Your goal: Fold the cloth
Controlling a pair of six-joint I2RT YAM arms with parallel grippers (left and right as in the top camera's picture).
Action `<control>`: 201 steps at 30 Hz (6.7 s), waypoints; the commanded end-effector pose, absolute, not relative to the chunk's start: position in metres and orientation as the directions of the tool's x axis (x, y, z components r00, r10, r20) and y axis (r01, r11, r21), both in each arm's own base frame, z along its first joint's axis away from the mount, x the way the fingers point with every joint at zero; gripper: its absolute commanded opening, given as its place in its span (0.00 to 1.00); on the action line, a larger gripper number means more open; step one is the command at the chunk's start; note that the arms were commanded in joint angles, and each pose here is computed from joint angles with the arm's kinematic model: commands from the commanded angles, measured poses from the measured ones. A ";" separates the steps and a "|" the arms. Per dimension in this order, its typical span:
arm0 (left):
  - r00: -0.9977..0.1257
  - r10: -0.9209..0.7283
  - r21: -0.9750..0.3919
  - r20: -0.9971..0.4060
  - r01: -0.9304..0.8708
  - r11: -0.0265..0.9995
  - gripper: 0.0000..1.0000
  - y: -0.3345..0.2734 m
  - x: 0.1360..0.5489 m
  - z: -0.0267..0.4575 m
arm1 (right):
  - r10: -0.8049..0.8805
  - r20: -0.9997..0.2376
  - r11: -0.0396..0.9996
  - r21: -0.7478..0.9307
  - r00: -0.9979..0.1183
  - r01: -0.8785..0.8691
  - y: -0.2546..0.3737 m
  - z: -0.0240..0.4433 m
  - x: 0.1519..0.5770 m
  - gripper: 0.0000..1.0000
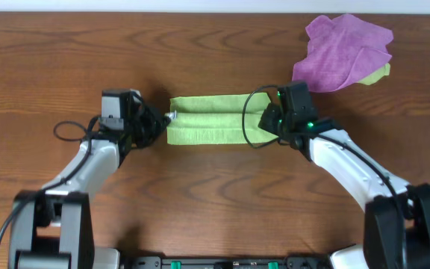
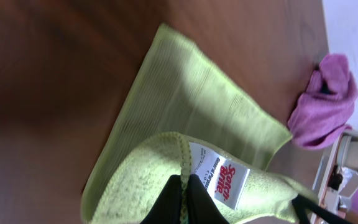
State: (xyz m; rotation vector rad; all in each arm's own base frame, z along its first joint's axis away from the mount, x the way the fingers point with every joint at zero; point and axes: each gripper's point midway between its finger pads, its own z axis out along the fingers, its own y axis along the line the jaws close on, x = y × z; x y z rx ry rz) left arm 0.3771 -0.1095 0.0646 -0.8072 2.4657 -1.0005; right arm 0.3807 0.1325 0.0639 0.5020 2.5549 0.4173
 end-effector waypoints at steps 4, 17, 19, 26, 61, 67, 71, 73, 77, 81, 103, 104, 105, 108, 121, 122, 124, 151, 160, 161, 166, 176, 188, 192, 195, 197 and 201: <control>-0.751 -0.648 -0.703 -0.127 -0.393 0.592 0.06 -0.103 0.408 0.055 | 0.402 -0.495 0.906 0.340 -0.771 0.254 0.125 0.066 0.415 0.01; -0.746 -0.651 -0.693 -0.140 -0.396 0.603 0.06 -0.101 0.427 0.034 | 0.375 -0.532 0.920 0.314 -0.759 0.235 0.128 0.053 0.446 0.01; -0.743 -0.653 -0.691 -0.144 -0.397 0.604 0.06 -0.101 0.428 0.032 | 0.374 -0.529 0.921 0.309 -0.761 0.238 0.127 0.050 0.446 0.01; -0.739 -0.657 -0.667 -0.150 -0.415 0.618 0.06 -0.097 0.429 0.019 | 0.370 -0.514 0.923 0.296 -0.774 0.245 0.128 0.034 0.446 0.01; -0.768 -0.587 -0.686 -0.257 -0.283 0.671 0.30 -0.105 0.452 0.023 | 0.356 -0.503 0.933 0.230 -0.787 0.276 0.117 0.026 0.437 0.58; -0.766 -0.574 -0.672 -0.289 -0.264 0.692 0.47 -0.094 0.450 0.035 | 0.363 -0.529 0.931 0.233 -0.767 0.280 0.113 0.048 0.436 0.66; -0.759 -0.584 -0.656 -0.288 -0.288 0.697 0.51 -0.078 0.445 0.043 | 0.371 -0.529 0.929 0.223 -0.763 0.296 0.108 0.060 0.429 0.68; -0.757 -0.586 -0.651 -0.289 -0.293 0.700 0.51 -0.072 0.441 0.049 | 0.374 -0.526 0.927 0.216 -0.763 0.305 0.105 0.067 0.424 0.69; -0.750 -0.595 -0.656 -0.289 -0.298 0.694 0.51 -0.067 0.435 0.067 | 0.403 -0.482 0.915 0.234 -0.778 0.329 0.105 0.075 0.408 0.71; -0.727 -0.639 -0.715 -0.252 -0.305 0.629 0.55 -0.076 0.434 0.094 | 0.408 -0.465 0.908 0.294 -0.786 0.297 0.116 0.084 0.407 0.74; -0.730 -0.680 -0.700 -0.069 -0.450 0.554 0.06 -0.144 0.433 0.023 | 0.568 -0.299 0.822 0.258 -0.767 0.508 0.094 0.092 0.352 0.72; -0.728 -0.682 -0.697 -0.062 -0.458 0.552 0.06 -0.145 0.432 0.019 | 0.567 -0.296 0.822 0.255 -0.768 0.509 0.094 0.092 0.351 0.74; -0.730 -0.681 -0.696 -0.059 -0.459 0.553 0.06 -0.146 0.432 0.016 | 0.567 -0.293 0.823 0.254 -0.770 0.509 0.094 0.092 0.350 0.77; -0.728 -0.684 -0.697 -0.050 -0.466 0.546 0.06 -0.149 0.433 0.010 | 0.567 -0.289 0.821 0.269 -0.771 0.503 0.097 0.092 0.351 0.83; -0.733 -0.680 -0.662 -0.010 -0.505 0.554 0.06 -0.160 0.423 -0.015 | 0.595 -0.247 0.802 0.253 -0.765 0.542 0.096 0.086 0.341 0.96; -0.733 -0.680 -0.662 -0.010 -0.505 0.554 0.06 -0.160 0.423 -0.015 | 0.600 -0.241 0.798 0.249 -0.762 0.549 0.095 0.084 0.340 0.96; -0.733 -0.680 -0.660 -0.007 -0.507 0.555 0.06 -0.159 0.423 -0.016 | 0.618 -0.223 0.785 0.236 -0.754 0.574 0.094 0.075 0.336 0.97; -0.736 -0.676 -0.629 0.021 -0.535 0.564 0.05 -0.158 0.413 -0.022 | 0.656 -0.201 0.751 0.273 -0.727 0.602 0.106 0.014 0.365 0.91; -0.736 -0.676 -0.616 0.032 -0.547 0.567 0.06 -0.157 0.409 -0.025 | 0.673 -0.197 0.735 0.283 -0.713 0.616 0.108 0.005 0.370 0.83; -0.736 -0.676 -0.616 0.032 -0.547 0.567 0.06 -0.157 0.409 -0.025 | 0.673 -0.199 0.735 0.282 -0.712 0.616 0.108 0.005 0.371 0.82; -0.736 -0.676 -0.616 0.032 -0.547 0.567 0.06 -0.157 0.409 -0.025 | 0.674 -0.204 0.735 0.284 -0.710 0.616 0.108 0.003 0.373 0.82; -0.740 -0.672 -0.607 0.031 -0.548 0.576 0.06 -0.156 0.407 -0.026 | 0.674 -0.201 0.735 0.280 -0.711 0.617 0.109 -0.006 0.375 0.81; -0.740 -0.671 -0.561 0.047 -0.575 0.595 0.06 -0.151 0.396 -0.034 | 0.674 -0.232 0.734 0.318 -0.702 0.600 0.111 -0.001 0.387 0.22; -0.739 -0.672 -0.559 0.048 -0.577 0.595 0.06 -0.150 0.396 -0.034 | 0.658 -0.271 0.747 0.351 -0.702 0.565 0.114 0.006 0.398 0.01; -0.738 -0.673 -0.559 0.048 -0.578 0.594 0.06 -0.150 0.396 -0.034 | 0.634 -0.301 0.766 0.372 -0.713 0.524 0.118 0.020 0.407 0.01; -0.738 -0.673 -0.559 0.047 -0.578 0.594 0.06 -0.150 0.396 -0.034 | 0.597 -0.336 0.793 0.382 -0.728 0.474 0.123 0.033 0.412 0.01; -0.738 -0.673 -0.559 0.048 -0.578 0.594 0.06 -0.150 0.396 -0.034 | 0.564 -0.374 0.813 0.410 -0.736 0.414 0.133 0.055 0.417 0.01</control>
